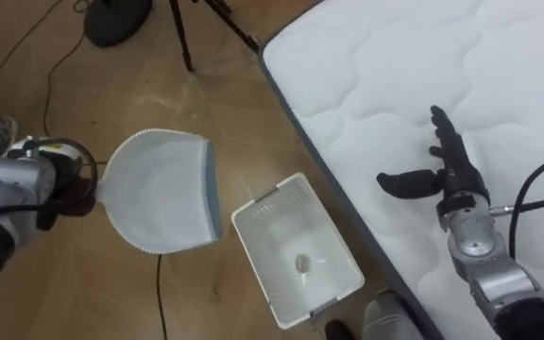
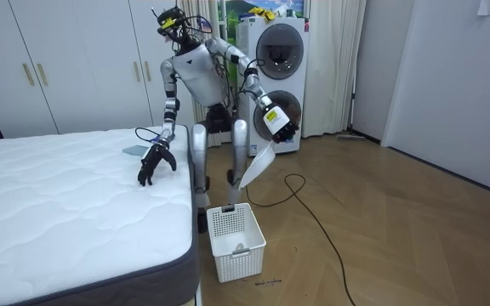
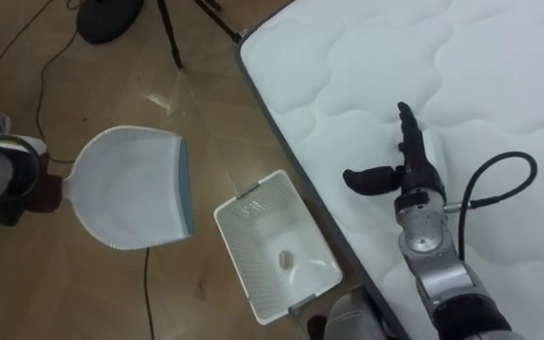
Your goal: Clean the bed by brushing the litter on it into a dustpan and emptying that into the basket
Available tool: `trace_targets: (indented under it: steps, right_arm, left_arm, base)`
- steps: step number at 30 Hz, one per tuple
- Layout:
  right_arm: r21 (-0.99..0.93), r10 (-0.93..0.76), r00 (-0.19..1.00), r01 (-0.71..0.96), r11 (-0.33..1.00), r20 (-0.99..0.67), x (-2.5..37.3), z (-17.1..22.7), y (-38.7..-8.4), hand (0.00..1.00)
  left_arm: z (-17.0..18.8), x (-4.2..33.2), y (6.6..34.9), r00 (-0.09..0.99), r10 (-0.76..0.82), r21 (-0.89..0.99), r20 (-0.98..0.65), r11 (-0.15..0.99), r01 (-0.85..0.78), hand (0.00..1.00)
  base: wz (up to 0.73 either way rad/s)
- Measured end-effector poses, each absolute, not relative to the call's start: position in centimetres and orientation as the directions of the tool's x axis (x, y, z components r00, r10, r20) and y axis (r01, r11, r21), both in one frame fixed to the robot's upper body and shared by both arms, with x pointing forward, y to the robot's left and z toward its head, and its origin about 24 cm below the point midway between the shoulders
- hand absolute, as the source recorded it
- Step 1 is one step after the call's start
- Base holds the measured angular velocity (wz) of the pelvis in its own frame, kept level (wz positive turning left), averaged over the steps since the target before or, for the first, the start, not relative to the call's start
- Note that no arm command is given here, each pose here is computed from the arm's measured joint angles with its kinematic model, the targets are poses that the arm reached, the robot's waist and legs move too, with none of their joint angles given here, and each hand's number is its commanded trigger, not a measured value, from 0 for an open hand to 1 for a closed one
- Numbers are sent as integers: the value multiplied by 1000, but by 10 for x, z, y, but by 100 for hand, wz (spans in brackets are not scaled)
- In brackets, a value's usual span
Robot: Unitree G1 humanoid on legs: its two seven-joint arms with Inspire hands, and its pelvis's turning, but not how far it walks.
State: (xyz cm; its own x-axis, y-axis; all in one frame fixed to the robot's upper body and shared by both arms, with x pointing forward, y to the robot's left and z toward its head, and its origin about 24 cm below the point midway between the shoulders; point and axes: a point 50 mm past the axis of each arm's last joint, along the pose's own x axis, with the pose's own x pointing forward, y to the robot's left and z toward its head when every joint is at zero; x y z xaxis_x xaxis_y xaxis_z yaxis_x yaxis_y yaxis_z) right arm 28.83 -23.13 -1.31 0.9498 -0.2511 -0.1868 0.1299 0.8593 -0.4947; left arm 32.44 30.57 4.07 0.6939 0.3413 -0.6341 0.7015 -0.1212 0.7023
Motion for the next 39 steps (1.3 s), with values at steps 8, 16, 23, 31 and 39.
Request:
trace_targets:
  steps: [8, 16, 23, 31, 39]
  right_arm:
    - [-465, -241, 945, 115, 878, -222, 276, -20, -240, 0]
    - [-430, -283, 872, 94, 898, -400, 231, -61, -250, 0]
    - [-430, -352, 786, 122, 895, -508, 194, -84, -257, 0]
    - [-382, -332, 789, 135, 914, -516, 189, -82, -244, 0]
    - [-318, -317, 808, 170, 933, -497, 190, -77, -235, 0]
  left_arm:
    - [34, 319, 284, 710, 196, 720, -677, -24, 693, 100]
    - [-13, 278, 240, 688, -28, 679, -725, 134, 721, 100]
    - [-7, 268, 208, 805, -190, 685, -562, 439, 582, 100]
    - [-25, 235, 201, 879, -107, 666, -464, 613, 426, 100]
    - [-14, 232, 195, 947, -15, 653, -320, 721, 232, 100]
  base:
    - [-37]
    - [-38]
    - [-50]
    - [-119]
    - [-95]
